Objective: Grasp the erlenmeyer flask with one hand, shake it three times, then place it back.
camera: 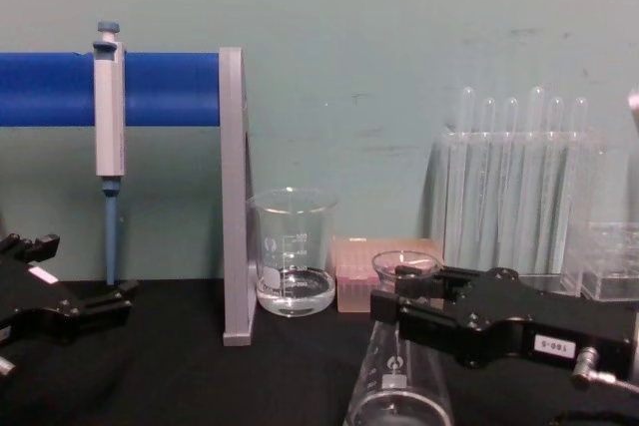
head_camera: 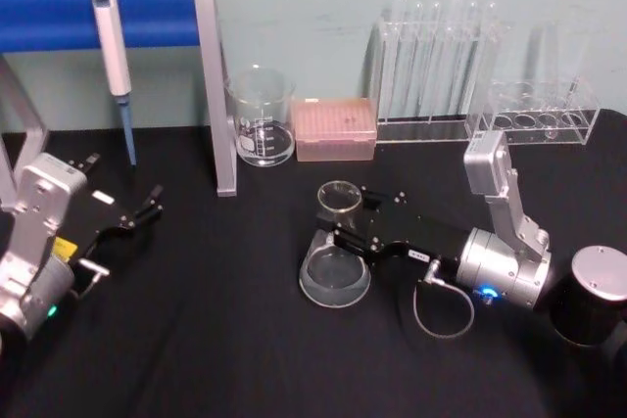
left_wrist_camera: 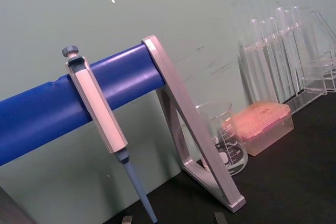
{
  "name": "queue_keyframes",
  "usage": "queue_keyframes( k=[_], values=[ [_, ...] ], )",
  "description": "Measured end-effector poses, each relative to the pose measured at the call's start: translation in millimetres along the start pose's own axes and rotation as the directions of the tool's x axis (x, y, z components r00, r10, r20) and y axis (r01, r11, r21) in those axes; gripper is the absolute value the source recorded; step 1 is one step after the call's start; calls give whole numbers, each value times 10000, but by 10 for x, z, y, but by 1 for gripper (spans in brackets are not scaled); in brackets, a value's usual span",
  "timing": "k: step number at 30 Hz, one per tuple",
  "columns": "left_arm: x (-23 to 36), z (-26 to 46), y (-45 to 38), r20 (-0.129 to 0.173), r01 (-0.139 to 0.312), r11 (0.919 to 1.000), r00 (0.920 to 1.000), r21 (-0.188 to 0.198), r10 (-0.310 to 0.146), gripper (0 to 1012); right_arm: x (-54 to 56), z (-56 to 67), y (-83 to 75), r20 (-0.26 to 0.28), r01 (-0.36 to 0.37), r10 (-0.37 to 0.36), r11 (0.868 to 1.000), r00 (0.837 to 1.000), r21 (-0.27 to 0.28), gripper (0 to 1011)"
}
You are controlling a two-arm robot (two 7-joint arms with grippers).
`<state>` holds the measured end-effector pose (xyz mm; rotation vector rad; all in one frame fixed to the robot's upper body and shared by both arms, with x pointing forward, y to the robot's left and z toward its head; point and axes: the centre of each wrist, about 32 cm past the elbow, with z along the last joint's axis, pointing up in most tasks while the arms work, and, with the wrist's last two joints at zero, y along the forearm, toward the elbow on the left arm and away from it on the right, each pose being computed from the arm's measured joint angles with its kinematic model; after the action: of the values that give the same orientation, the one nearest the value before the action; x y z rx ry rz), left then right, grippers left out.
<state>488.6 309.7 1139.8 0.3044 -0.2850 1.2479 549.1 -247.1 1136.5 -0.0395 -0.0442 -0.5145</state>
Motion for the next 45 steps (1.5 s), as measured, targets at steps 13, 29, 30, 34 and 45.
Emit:
queue_keyframes(
  k=[13,29,30,34,45],
  values=[
    [0,0,0,0,0,10000,10000,1,0,1001,1,1,1,2,-3,3,10000,10000,-16,449],
    [0,0,0,0,-1,10000,10000,0,1,1001,0,-7,-2,-5,-16,16,10000,10000,-96,511],
    [0,0,0,0,0,10000,10000,1,0,1001,0,-7,-2,-5,-18,18,10000,10000,-95,580],
    [0,0,0,0,-1,10000,10000,1,1,1001,0,-7,-1,-5,-20,20,10000,10000,-90,704],
    [0,0,0,0,0,10000,10000,1,0,1001,2,-3,-1,0,-17,17,10000,10000,-62,997]
  ],
)
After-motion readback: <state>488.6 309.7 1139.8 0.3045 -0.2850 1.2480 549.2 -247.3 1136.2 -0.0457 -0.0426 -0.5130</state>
